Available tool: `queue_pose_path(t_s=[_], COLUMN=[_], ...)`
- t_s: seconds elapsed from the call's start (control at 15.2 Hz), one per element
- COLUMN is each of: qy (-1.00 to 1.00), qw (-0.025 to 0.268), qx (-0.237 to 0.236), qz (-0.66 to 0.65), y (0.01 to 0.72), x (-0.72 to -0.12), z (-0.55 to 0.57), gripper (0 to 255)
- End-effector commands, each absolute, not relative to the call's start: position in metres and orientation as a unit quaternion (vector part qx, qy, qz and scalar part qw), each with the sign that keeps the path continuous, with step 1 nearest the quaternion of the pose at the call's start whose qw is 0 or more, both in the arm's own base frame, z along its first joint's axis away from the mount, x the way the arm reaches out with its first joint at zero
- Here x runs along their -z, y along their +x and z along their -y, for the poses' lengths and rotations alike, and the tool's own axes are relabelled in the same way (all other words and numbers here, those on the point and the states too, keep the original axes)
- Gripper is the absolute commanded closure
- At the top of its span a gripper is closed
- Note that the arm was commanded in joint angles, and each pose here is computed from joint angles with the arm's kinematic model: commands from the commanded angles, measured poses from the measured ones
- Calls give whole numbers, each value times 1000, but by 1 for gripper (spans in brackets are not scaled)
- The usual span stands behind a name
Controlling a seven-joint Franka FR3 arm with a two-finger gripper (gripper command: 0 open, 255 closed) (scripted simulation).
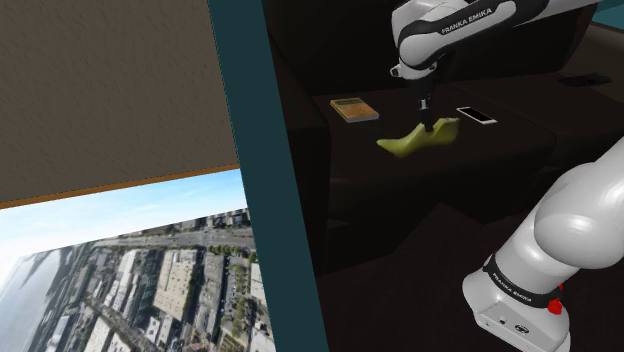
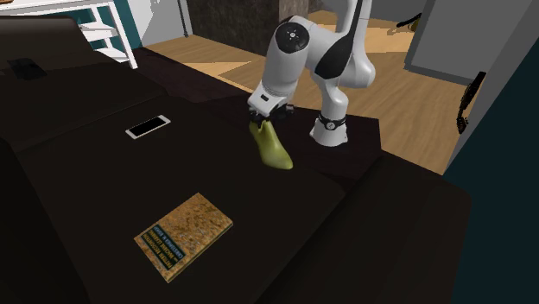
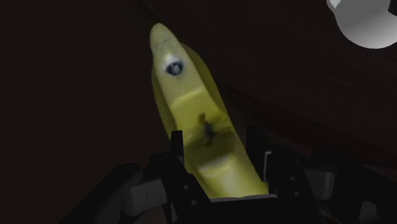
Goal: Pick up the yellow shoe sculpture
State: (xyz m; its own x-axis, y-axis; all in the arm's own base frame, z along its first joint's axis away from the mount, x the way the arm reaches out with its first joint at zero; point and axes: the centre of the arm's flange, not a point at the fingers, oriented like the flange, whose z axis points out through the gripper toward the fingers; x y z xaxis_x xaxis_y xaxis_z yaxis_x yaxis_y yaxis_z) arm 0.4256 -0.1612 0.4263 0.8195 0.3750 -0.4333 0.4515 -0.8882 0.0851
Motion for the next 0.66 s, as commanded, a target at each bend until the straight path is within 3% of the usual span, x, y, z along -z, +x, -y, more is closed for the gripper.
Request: queue_pose_path(t_s=[0.0,0.59], qy=[949,949], qw=[92,92], qx=[207,207], qz=[-218,-218], y=[426,426], x=[-437,-475], z=[161,161], gripper=[255,255])
